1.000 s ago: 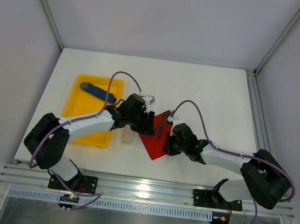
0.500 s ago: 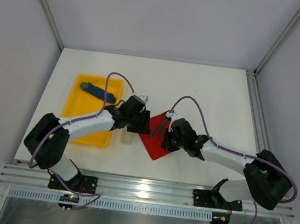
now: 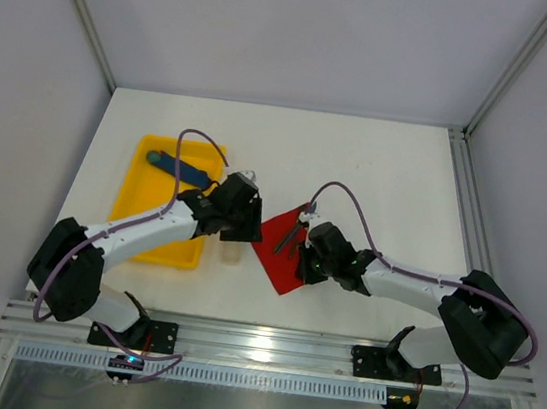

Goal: Place the utensils on the paper napkin and roll it up
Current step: Roll the napkin at the center of the board.

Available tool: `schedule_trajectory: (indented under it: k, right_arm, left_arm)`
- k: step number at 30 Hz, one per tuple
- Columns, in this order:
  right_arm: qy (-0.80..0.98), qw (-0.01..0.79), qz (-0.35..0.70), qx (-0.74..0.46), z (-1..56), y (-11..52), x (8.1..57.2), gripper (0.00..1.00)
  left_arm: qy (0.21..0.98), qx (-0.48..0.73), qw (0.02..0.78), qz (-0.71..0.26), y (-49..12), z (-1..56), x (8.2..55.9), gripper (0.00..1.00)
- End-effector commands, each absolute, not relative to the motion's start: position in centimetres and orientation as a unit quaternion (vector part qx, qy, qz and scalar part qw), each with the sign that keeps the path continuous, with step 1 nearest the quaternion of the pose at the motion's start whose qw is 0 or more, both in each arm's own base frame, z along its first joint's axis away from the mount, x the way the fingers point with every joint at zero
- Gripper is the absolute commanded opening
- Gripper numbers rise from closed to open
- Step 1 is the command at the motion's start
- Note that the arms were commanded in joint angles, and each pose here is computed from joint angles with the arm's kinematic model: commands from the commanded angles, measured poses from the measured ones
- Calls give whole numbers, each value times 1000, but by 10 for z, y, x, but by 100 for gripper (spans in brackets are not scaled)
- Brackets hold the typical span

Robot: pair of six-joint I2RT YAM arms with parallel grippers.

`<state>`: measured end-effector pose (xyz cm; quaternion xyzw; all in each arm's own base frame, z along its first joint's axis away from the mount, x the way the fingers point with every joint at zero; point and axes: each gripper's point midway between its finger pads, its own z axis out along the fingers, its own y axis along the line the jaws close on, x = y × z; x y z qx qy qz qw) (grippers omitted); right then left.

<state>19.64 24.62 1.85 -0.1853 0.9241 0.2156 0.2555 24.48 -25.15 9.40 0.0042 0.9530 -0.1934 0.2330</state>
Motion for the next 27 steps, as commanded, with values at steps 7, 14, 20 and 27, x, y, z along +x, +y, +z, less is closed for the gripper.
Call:
schedule_trajectory:
  k: [7, 14, 20, 27]
  right_arm:
    - [870, 348, 202, -285, 68, 271, 189, 25]
    - [839, 365, 203, -350, 70, 293, 165, 42]
    - [831, 370, 181, -375, 63, 295, 162, 47]
    - [812, 381, 193, -397, 61, 306, 153, 47]
  left_arm:
    - [945, -82, 275, -156, -203, 140, 266, 55]
    - [942, -94, 275, -166, -193, 152, 272, 56]
    - [944, -93, 270, -167, -194, 149, 270, 56]
    - [948, -87, 259, -162, -195, 141, 270, 55]
